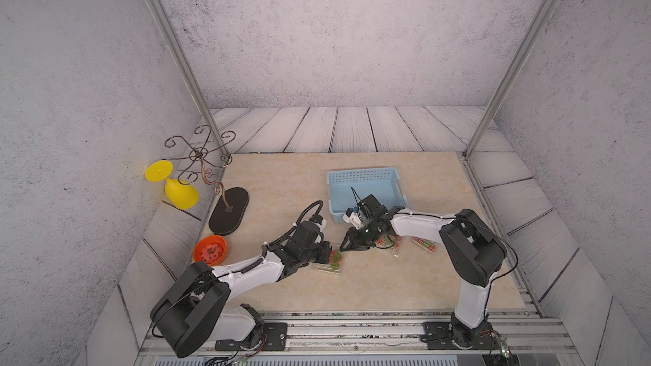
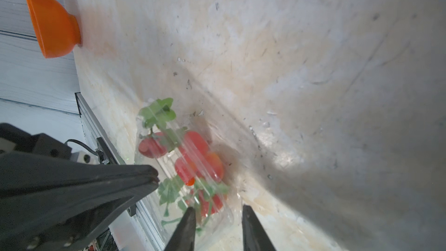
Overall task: Pack strawberries into containers
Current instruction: Close the packing box at the center of the board.
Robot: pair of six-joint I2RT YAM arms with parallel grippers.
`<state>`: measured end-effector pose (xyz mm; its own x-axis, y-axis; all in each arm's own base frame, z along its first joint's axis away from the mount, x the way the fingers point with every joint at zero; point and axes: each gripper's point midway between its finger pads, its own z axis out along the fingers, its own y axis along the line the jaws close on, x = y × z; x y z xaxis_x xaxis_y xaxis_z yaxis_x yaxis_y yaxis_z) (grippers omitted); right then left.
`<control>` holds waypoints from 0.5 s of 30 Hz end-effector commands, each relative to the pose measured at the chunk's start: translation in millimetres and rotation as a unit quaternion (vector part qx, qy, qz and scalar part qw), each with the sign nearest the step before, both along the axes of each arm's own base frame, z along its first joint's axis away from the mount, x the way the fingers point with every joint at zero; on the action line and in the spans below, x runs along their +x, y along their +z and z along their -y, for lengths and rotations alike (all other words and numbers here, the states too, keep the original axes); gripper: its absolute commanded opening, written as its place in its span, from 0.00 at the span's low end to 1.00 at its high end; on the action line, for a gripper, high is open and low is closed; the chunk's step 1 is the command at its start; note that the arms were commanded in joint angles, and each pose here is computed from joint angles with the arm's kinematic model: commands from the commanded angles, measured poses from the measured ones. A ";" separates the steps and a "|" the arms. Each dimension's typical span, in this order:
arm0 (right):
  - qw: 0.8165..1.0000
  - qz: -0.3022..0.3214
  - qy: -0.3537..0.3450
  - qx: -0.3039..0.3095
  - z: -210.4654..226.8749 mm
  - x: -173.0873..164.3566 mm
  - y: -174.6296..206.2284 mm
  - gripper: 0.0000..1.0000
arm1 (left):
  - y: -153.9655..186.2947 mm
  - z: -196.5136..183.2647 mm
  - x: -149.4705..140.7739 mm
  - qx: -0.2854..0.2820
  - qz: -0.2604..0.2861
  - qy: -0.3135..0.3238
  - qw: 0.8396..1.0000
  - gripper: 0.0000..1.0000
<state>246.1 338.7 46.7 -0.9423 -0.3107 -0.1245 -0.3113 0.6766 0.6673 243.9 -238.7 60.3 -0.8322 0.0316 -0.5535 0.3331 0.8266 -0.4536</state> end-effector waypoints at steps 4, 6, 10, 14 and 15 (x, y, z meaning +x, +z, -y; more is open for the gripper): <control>0.999 -0.025 -0.002 -0.025 7.2 -12.8 -23.1 0.31 | -6.6 -5.8 -5.6 0.007 -0.005 0.005 1.000 0.00; 0.999 -0.027 -0.004 -0.025 7.3 -14.1 -25.2 0.30 | -7.3 -6.2 -6.0 0.007 -0.006 0.006 1.000 0.00; 0.999 -0.028 -0.005 -0.022 5.9 -15.0 -25.7 0.29 | -6.6 -6.1 -6.0 0.005 -0.005 0.006 1.000 0.00; 0.999 -0.026 -0.004 -0.021 4.8 -15.2 -23.8 0.29 | -3.9 -6.7 -5.7 0.004 -0.001 0.007 1.000 0.00; 0.999 -0.026 -0.004 -0.021 4.8 -15.5 -23.3 0.28 | -2.8 -7.0 -5.4 0.004 0.000 0.009 1.000 0.00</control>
